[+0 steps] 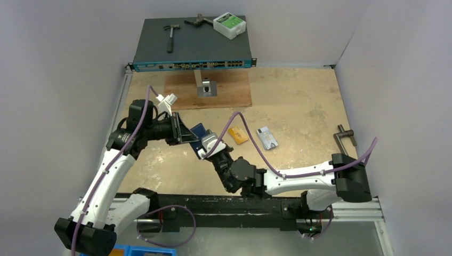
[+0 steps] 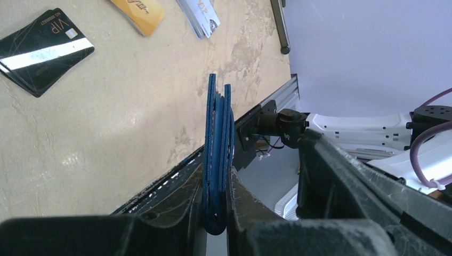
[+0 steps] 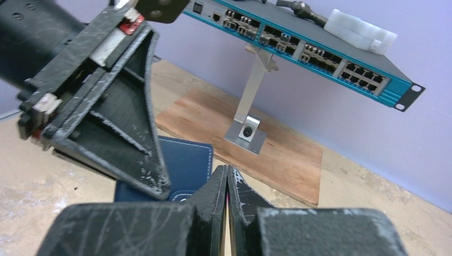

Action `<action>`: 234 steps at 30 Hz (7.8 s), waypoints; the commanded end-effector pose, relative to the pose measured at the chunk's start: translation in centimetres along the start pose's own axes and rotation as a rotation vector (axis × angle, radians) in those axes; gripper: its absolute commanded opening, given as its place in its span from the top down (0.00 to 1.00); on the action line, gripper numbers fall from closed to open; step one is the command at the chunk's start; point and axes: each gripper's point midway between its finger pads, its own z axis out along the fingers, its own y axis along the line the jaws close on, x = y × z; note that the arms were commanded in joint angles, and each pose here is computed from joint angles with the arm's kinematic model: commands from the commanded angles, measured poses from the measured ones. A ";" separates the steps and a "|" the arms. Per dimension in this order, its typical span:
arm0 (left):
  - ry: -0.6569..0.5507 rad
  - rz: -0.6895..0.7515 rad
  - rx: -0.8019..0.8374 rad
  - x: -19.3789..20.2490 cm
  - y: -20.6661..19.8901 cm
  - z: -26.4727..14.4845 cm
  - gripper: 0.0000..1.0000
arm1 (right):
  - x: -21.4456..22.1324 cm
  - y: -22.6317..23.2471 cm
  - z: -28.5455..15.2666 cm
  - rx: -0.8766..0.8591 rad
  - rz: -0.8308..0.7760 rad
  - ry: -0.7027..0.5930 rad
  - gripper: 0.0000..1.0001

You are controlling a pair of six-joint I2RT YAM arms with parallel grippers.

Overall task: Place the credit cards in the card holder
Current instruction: Place the card holder at the center of the board.

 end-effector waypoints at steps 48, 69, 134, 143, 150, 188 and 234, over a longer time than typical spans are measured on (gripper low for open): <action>-0.022 0.014 0.146 -0.6 -3.5 -1.4 1.00 | 3.8 0.7 0.5 -0.009 -0.299 -0.049 0.54; -0.042 0.032 0.149 -0.9 -3.9 -1.8 1.00 | 2.9 -1.0 0.6 -0.006 -0.157 -0.044 1.00; -0.030 -0.007 0.176 -1.0 -4.1 -1.8 1.00 | -2.8 -1.2 1.0 -0.021 -0.391 -0.348 0.94; -0.033 0.012 0.146 -0.9 -3.5 -1.7 1.00 | -5.0 -3.9 0.9 0.099 -0.168 -0.353 1.00; -0.035 0.001 0.114 -0.7 -2.7 -1.5 1.00 | -5.1 -6.3 0.7 0.246 -0.019 -0.333 1.00; -0.054 0.018 0.133 -1.0 -3.7 -2.2 1.00 | -0.5 3.3 -1.2 -0.303 -0.357 -0.224 0.44; -0.034 -0.009 0.166 -0.4 -3.9 -2.1 1.00 | 2.6 0.1 2.4 -0.033 -0.418 -0.125 1.00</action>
